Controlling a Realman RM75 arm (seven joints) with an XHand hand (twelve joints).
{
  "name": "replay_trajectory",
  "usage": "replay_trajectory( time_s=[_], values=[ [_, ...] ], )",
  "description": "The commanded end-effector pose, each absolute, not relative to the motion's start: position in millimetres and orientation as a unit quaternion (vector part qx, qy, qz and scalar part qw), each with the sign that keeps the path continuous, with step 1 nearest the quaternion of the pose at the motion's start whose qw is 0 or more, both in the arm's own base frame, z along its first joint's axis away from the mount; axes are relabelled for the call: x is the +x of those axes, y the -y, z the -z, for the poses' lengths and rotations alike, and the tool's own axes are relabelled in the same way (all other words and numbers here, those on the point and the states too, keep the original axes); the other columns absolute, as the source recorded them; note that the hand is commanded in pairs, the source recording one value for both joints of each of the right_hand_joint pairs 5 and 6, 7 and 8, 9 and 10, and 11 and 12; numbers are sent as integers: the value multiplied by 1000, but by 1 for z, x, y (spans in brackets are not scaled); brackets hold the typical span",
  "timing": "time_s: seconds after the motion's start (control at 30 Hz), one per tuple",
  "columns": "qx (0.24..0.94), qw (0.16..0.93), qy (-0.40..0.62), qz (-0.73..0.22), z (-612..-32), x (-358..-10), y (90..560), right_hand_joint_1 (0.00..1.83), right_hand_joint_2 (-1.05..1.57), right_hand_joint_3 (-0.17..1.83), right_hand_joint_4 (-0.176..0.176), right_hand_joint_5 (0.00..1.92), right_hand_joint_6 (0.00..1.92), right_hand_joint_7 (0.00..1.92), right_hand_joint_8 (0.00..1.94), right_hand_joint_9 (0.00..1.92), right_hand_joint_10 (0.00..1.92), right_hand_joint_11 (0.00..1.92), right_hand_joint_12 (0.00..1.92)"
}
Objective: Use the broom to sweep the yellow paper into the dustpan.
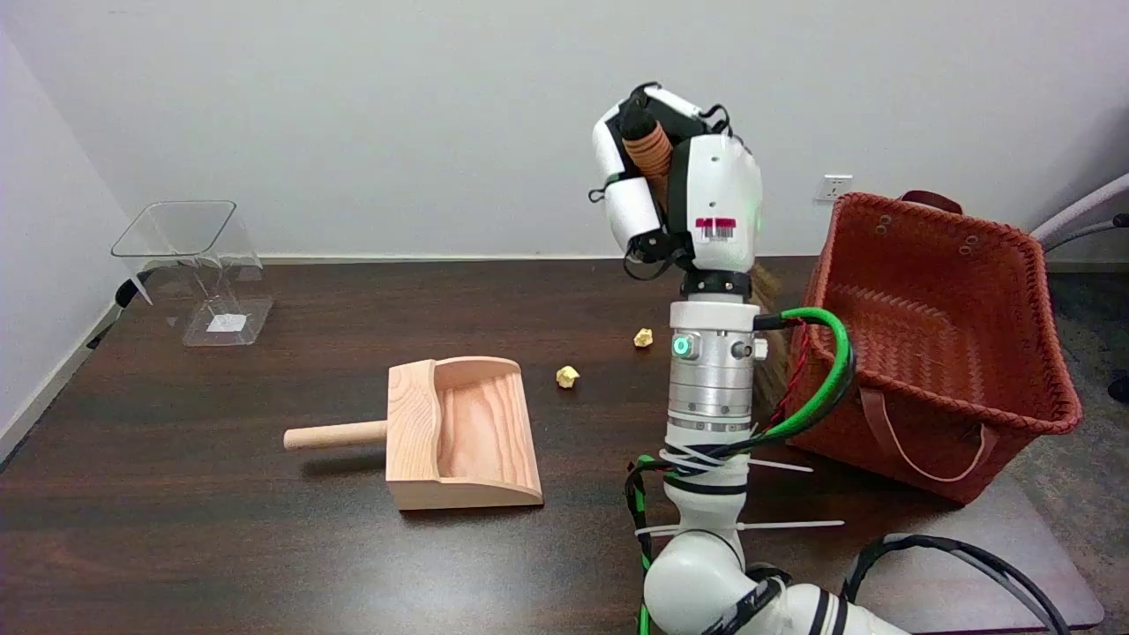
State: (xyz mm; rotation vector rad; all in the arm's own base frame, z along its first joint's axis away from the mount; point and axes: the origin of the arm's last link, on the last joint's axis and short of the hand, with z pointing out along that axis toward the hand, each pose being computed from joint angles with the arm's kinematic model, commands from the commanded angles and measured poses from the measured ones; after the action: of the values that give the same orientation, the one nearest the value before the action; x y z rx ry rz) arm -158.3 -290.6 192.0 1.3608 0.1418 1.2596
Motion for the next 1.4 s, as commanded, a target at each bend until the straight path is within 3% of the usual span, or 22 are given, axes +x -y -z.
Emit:
replay_trajectory(
  time_s=[0.03,0.6,1.4],
  values=[
    [566,603,26,-562,-231,-218,307,841,1571,533,0,1920,1920,1920,1920,1920,1920,1920,1920],
    [540,628,56,-557,-273,-273,308,824,1571,578,0,1920,1920,1920,1920,1920,1920,1920,1920],
    [547,646,74,-526,-298,-307,324,824,1571,667,0,1920,1920,1920,1920,1920,1920,1920,1920]
  ],
)
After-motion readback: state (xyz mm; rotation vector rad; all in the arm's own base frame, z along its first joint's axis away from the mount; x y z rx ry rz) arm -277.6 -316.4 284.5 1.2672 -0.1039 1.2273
